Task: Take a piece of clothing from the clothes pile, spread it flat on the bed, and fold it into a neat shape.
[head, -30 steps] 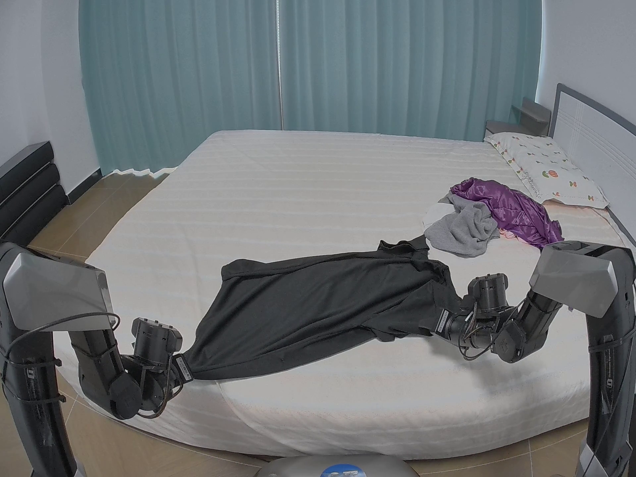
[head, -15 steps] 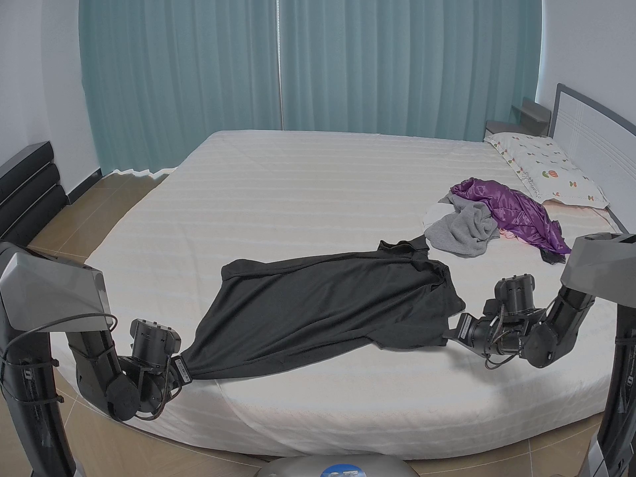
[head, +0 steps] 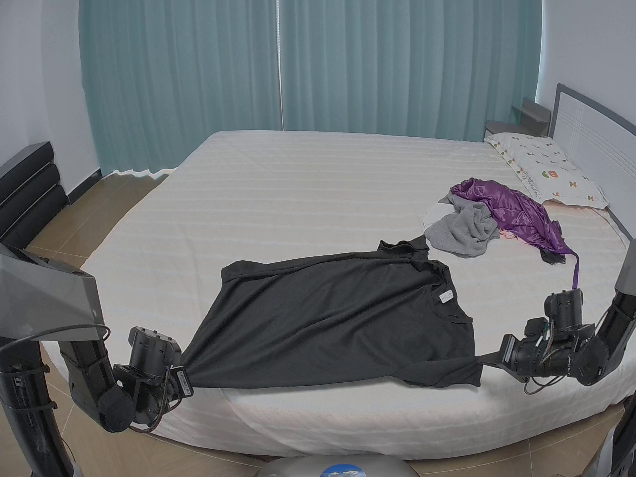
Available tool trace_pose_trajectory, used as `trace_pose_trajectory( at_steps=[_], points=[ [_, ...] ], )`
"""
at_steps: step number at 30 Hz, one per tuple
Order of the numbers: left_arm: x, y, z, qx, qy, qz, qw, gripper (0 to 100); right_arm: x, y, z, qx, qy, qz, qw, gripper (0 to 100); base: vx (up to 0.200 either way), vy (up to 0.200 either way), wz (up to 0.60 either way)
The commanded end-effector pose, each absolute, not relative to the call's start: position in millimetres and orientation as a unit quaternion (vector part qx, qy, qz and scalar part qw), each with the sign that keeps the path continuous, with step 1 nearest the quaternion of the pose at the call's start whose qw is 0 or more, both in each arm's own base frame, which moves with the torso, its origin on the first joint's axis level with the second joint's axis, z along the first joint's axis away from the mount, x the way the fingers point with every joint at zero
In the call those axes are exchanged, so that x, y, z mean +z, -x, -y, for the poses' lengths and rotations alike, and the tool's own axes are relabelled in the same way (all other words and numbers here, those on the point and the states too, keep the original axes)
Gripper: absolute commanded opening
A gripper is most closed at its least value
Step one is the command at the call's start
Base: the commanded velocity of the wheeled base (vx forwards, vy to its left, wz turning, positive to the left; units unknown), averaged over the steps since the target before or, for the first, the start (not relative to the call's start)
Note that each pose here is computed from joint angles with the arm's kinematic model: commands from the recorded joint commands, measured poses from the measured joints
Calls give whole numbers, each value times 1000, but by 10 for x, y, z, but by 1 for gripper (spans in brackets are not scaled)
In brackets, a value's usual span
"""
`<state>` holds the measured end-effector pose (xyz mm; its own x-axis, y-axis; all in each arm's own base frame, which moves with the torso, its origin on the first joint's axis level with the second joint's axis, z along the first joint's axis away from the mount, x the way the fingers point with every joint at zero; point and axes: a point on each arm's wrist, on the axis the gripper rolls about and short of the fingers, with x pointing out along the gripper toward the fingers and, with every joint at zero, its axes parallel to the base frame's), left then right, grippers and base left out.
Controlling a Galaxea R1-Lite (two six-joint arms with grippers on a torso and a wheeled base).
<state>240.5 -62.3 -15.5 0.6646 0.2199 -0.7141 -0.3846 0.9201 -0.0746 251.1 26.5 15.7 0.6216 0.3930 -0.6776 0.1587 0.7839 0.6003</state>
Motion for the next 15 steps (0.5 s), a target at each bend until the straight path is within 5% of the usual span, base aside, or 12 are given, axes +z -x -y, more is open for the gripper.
trace_pose_trajectory(
  at_steps=[1,15],
  points=[
    [-145,-2286,660,154,88,-392,903,0,216,-2259,-169,63,-310,-434,844,0,0,0,0],
    [-207,-2131,714,144,54,-435,887,0,67,-1946,-46,52,-265,-483,833,0,0,0,0]
  ],
)
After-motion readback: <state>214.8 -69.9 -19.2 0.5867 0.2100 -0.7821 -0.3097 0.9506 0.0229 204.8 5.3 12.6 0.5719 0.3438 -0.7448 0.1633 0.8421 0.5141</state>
